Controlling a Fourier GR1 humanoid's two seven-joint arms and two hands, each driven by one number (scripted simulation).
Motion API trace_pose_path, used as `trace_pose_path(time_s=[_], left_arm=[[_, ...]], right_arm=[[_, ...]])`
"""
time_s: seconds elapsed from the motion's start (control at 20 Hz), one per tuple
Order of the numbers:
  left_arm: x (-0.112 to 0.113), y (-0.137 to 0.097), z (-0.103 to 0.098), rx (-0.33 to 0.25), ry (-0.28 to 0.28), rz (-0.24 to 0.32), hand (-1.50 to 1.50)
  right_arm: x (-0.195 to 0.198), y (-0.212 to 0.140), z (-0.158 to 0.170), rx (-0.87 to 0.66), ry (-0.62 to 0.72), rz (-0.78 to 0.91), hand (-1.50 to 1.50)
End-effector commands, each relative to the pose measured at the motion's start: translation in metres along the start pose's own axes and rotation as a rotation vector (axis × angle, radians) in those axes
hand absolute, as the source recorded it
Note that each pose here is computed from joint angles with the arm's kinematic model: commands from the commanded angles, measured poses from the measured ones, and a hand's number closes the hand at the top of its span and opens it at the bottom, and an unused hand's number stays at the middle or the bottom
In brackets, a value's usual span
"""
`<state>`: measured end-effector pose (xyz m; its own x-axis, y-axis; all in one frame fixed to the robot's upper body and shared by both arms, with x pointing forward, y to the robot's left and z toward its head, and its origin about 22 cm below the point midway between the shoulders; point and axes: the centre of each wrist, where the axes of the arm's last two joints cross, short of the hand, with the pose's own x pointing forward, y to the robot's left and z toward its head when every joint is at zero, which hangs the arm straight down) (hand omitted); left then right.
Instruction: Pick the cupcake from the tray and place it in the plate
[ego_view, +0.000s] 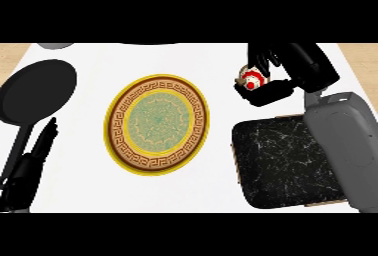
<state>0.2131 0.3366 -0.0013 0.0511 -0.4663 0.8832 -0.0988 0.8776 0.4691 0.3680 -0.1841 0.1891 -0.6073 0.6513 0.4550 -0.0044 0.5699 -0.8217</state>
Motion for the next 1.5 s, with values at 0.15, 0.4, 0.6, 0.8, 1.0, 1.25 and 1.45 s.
trace_pose_path(time_s=[0.15,0.4,0.6,0.8,1.0,1.25,1.45], left_arm=[[0.003,0.006,-0.001,0.015,-0.007,0.000,0.00],[-0.001,-0.009,0.008,-0.012,-0.020,0.001,0.00],[0.005,0.000,-0.012,-0.025,-0.018,-0.009,0.00],[0.009,0.013,-0.027,-0.023,-0.024,-0.013,0.00],[-0.005,-0.017,0.001,-0.035,-0.030,0.005,0.00],[0.000,-0.007,-0.006,-0.027,-0.032,-0.002,0.00],[0.007,-0.017,-0.024,-0.030,-0.047,-0.006,0.00]], right_arm=[[0.066,0.059,-0.036,0.043,0.001,-0.086,1.50],[0.110,0.085,-0.056,0.129,0.037,-0.086,1.50],[0.102,0.103,-0.078,0.226,0.069,-0.075,1.50],[0.096,0.139,-0.076,0.273,0.108,-0.052,1.50],[0.089,0.165,-0.072,0.305,0.130,-0.077,1.50],[0.079,0.168,-0.073,0.262,0.315,-0.236,-1.50],[0.064,0.198,-0.054,0.274,0.340,-0.214,-1.50]])
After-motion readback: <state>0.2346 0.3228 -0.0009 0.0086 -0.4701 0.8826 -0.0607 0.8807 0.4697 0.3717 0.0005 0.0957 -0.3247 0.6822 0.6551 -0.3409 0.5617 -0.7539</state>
